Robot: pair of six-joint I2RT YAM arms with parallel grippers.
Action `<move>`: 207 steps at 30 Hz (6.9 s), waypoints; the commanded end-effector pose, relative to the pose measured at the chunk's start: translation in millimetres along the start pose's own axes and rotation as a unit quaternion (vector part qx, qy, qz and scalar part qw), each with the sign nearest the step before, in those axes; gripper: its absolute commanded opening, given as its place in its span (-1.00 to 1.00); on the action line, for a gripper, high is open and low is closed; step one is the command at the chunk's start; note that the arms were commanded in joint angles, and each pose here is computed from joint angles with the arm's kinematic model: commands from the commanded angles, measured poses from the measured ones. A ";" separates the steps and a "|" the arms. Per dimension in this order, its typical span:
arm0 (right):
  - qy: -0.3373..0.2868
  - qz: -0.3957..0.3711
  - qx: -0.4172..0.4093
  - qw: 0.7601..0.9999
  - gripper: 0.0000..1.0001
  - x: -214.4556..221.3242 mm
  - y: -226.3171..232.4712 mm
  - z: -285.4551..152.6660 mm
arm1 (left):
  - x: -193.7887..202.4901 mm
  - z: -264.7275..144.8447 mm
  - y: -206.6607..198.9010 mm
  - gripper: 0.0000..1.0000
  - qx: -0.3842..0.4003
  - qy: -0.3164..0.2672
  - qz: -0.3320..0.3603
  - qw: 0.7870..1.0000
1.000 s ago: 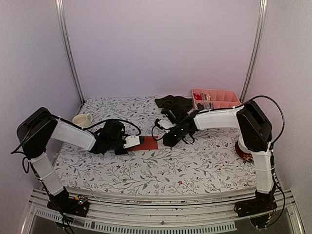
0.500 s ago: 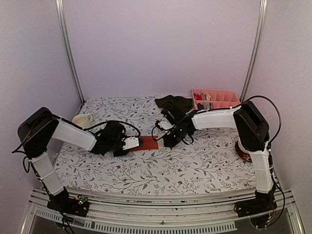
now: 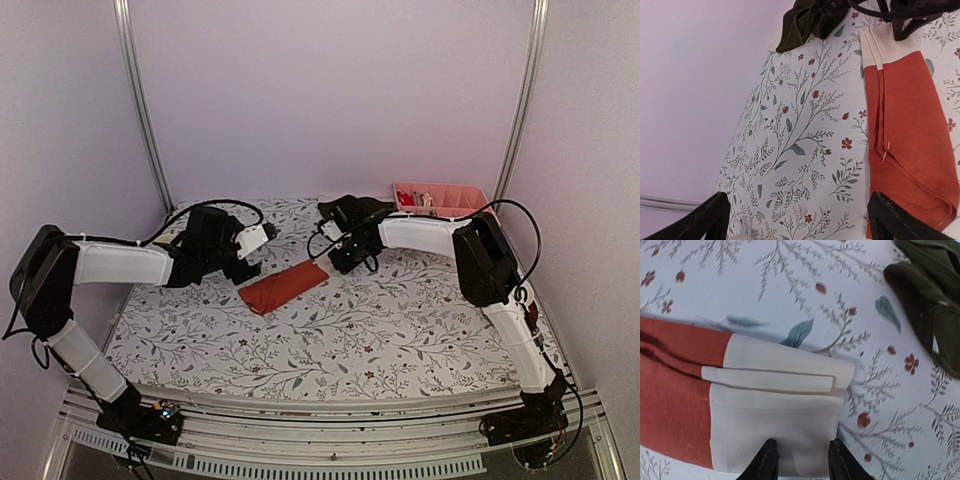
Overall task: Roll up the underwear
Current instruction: Rotate the underwear at the center of the board, then pick up the underwear from the center of the board, then pass from the right arm to the left, then roll the underwear at the center of the board.
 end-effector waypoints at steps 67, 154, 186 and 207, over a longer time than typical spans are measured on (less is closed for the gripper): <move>-0.129 -0.325 0.009 0.937 0.97 128.0 182.5 -84.9 | 25.0 -85.2 -56.7 0.97 0.058 -0.241 -0.085 0.965; 0.062 -0.132 -0.312 0.939 -0.94 99.9 139.9 -88.7 | -42.8 -52.7 -167.3 -0.63 0.235 -0.181 0.154 0.942; -0.158 -0.124 -0.134 0.970 0.99 135.3 84.2 -199.9 | -48.5 -5.8 -152.7 -1.00 0.473 -0.176 -0.151 0.850; -0.176 -0.379 -0.114 0.901 0.30 157.0 163.8 -138.6 | -28.2 18.9 -145.3 -1.00 0.547 -0.137 -0.247 0.788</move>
Point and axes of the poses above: each gripper's point midway between its finger pads, its own z axis out along the fingers, its own y axis along the line the jaws close on, x = y × z, the point moved 9 cm from there along -z, back along the fingers, and after that the axes turned 11 degrees about z, right-handed, at the moved point
